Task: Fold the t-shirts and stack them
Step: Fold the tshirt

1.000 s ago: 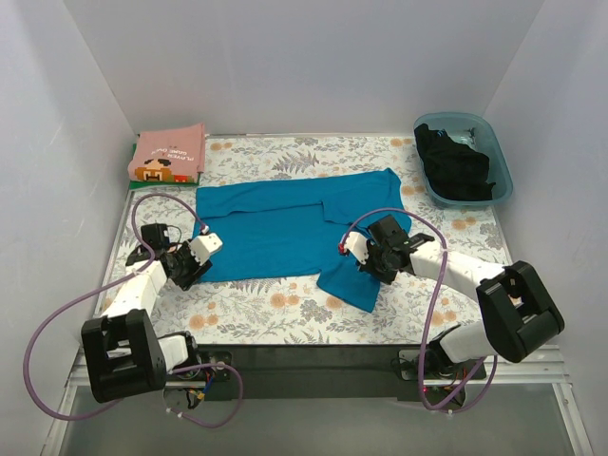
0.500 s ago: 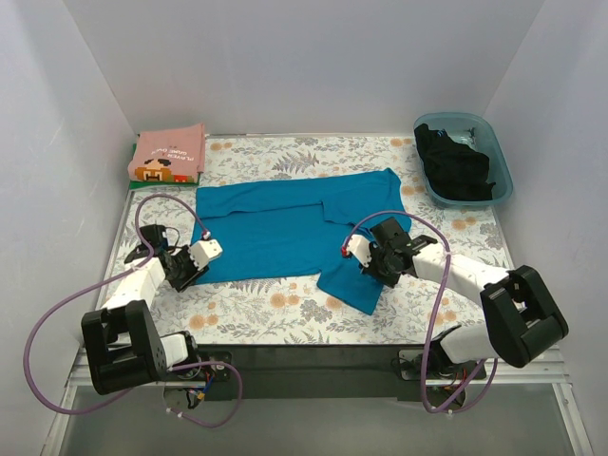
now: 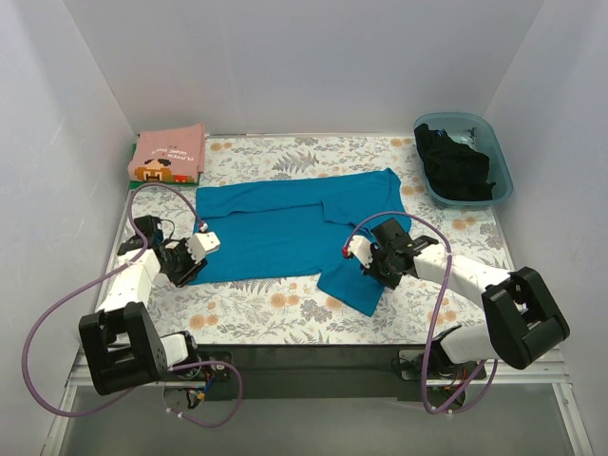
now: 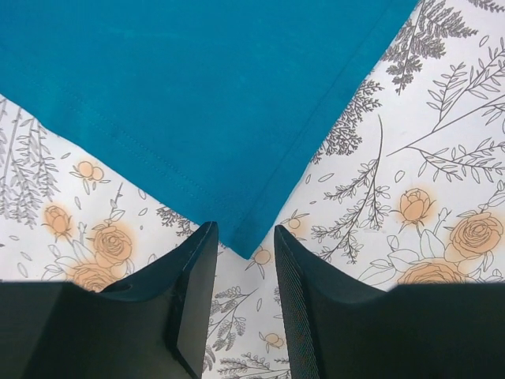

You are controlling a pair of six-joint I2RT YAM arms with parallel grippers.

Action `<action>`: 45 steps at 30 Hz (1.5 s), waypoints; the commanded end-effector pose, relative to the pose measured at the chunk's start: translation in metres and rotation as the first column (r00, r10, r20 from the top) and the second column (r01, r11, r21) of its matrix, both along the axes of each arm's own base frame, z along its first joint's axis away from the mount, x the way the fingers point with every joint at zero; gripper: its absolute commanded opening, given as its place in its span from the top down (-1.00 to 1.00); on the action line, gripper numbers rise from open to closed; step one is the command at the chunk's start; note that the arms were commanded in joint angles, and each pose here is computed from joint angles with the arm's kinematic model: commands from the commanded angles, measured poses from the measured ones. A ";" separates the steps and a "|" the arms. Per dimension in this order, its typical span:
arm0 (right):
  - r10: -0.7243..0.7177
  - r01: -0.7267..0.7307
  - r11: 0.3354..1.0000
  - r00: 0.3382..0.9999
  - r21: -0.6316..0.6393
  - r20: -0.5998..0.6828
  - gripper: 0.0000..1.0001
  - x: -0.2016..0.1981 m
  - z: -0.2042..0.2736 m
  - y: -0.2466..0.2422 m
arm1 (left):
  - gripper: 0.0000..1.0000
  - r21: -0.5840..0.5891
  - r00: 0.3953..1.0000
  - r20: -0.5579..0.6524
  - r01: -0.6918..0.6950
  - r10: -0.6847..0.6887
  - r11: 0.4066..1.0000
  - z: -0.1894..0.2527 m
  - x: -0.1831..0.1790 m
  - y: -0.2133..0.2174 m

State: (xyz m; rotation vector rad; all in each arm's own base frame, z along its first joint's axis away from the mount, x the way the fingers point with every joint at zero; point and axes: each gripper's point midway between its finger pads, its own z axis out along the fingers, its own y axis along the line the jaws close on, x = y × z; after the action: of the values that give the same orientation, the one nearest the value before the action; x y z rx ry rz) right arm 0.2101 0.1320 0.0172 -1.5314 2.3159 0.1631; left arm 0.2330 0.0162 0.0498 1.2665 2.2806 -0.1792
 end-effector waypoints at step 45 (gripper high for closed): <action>0.023 -0.022 1.000 0.995 -0.018 0.094 0.97 0.026 0.069 -0.017 | 1.00 -0.091 0.998 -0.055 -0.013 0.008 0.996 0.030 0.026 0.010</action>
State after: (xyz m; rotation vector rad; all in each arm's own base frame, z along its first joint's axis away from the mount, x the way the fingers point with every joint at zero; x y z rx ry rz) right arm 0.2126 0.1137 0.0709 -1.5554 2.2747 0.0961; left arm 0.2436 0.0283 0.0663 1.2581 2.3361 -0.2916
